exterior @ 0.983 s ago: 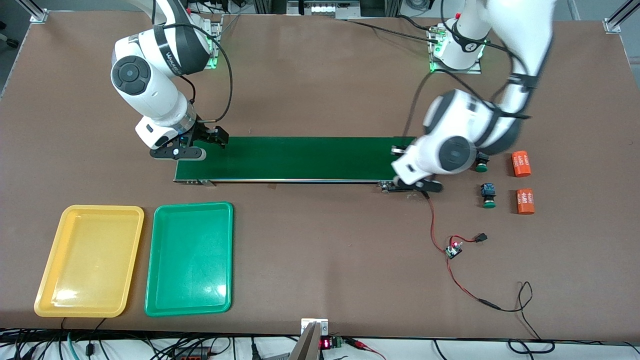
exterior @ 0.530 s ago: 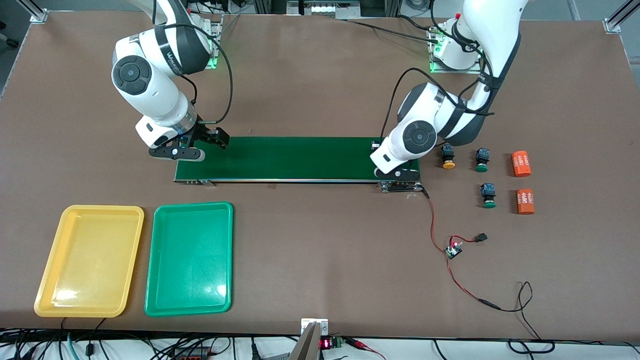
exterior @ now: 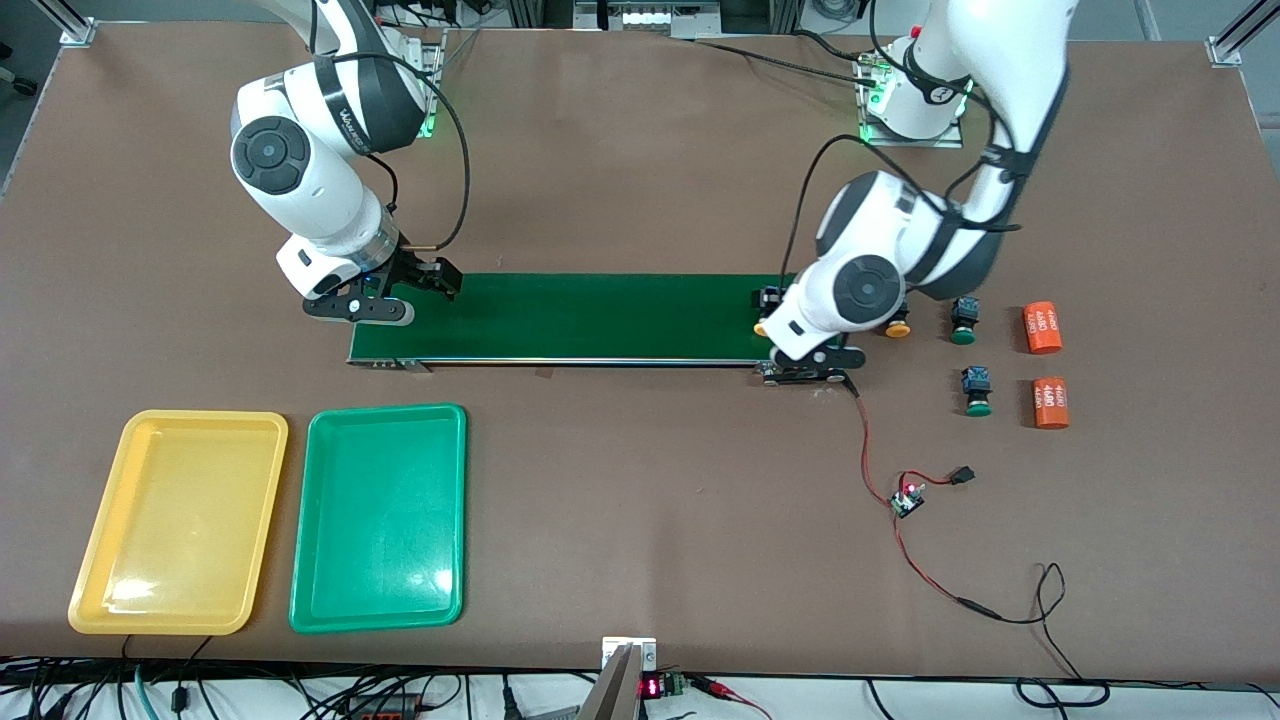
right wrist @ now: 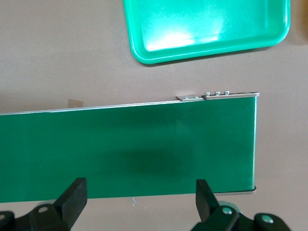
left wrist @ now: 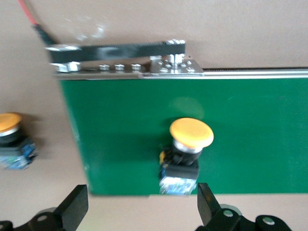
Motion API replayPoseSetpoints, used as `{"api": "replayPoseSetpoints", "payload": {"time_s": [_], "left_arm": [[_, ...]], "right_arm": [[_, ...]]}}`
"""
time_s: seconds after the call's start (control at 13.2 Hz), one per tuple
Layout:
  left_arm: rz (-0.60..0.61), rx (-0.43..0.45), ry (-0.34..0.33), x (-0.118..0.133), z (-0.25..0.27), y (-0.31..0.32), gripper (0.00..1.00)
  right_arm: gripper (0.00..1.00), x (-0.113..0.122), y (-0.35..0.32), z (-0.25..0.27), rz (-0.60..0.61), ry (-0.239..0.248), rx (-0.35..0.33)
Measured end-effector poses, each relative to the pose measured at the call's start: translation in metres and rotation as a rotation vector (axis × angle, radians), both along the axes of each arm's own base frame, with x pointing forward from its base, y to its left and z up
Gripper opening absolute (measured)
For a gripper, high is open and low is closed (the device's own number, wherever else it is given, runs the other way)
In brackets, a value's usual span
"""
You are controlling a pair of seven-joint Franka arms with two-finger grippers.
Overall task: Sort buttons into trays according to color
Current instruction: 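Carry the yellow button onto the belt and open the left gripper, then return the left gripper and grasp the second yellow-capped button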
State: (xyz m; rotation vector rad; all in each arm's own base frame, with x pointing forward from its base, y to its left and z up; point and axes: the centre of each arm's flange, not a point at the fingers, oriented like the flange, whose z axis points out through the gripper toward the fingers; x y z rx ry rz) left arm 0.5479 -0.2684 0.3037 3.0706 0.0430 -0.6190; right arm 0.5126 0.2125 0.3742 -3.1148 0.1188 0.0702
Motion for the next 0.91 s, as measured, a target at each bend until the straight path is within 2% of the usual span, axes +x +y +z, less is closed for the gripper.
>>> {"api": "replayPoseSetpoints", "payload": {"time_s": [0.15, 0.38, 0.61, 0.91], "left_arm": [[0.024, 0.021, 0.01, 0.026, 0.038, 0.037, 1.0], [-0.056, 0.136, 0.025, 0.037, 0.034, 0.093, 1.0], [-0.079, 0.174, 0.075, 0.017, 0.006, 0.109, 1.0], [-0.069, 0.166, -0.009, -0.033, -0.055, 0.144, 1.0]], "right_arm": [[1.0, 0.0, 0.0, -0.001, 0.0, 0.002, -0.001], [1.0, 0.001, 0.001, -0.003, 0.0, 0.0, 0.0], [1.0, 0.001, 0.001, -0.004, 0.001, 0.0, 0.0], [1.0, 0.001, 0.001, -0.004, 0.0, 0.0, 0.0]]}}
